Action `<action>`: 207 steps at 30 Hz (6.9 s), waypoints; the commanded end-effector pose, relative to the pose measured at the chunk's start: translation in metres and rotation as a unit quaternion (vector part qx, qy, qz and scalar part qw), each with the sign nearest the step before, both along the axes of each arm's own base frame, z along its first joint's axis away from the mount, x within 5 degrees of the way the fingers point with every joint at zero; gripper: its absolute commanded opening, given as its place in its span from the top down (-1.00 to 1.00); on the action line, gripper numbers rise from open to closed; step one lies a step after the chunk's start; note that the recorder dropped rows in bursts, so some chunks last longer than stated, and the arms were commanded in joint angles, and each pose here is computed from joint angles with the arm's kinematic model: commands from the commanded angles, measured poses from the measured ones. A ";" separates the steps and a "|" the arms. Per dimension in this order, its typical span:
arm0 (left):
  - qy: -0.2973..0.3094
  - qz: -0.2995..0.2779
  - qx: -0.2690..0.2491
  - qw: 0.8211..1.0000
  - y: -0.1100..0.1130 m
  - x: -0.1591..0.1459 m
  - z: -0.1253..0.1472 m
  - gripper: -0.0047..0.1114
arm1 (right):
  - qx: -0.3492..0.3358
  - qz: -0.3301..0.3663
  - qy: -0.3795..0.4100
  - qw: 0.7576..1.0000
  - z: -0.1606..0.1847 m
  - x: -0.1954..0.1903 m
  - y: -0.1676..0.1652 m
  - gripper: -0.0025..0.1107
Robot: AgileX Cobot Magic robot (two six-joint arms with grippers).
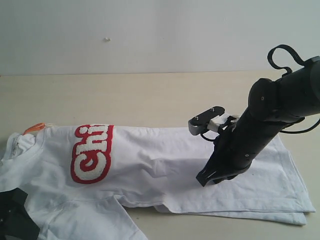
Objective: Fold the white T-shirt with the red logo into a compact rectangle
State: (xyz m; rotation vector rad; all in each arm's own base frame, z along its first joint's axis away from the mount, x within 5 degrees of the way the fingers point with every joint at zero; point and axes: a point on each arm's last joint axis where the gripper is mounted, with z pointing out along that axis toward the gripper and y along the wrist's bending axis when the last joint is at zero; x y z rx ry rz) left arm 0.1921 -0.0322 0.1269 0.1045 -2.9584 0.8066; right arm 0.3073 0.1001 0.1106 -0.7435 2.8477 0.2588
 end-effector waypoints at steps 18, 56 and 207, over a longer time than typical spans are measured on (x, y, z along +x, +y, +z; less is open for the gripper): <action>0.023 -0.010 -0.087 0.996 -0.014 -0.018 0.001 0.92 | 0.000 0.001 0.012 1.000 -0.003 -0.002 0.000 0.96; -0.025 0.185 -0.315 0.931 0.027 0.059 -0.008 0.28 | 0.000 0.004 0.026 1.000 -0.003 -0.005 0.000 0.96; -0.114 0.031 -0.095 0.988 0.069 0.086 -0.016 0.90 | 0.039 -0.004 0.001 0.999 0.036 -0.011 0.004 0.96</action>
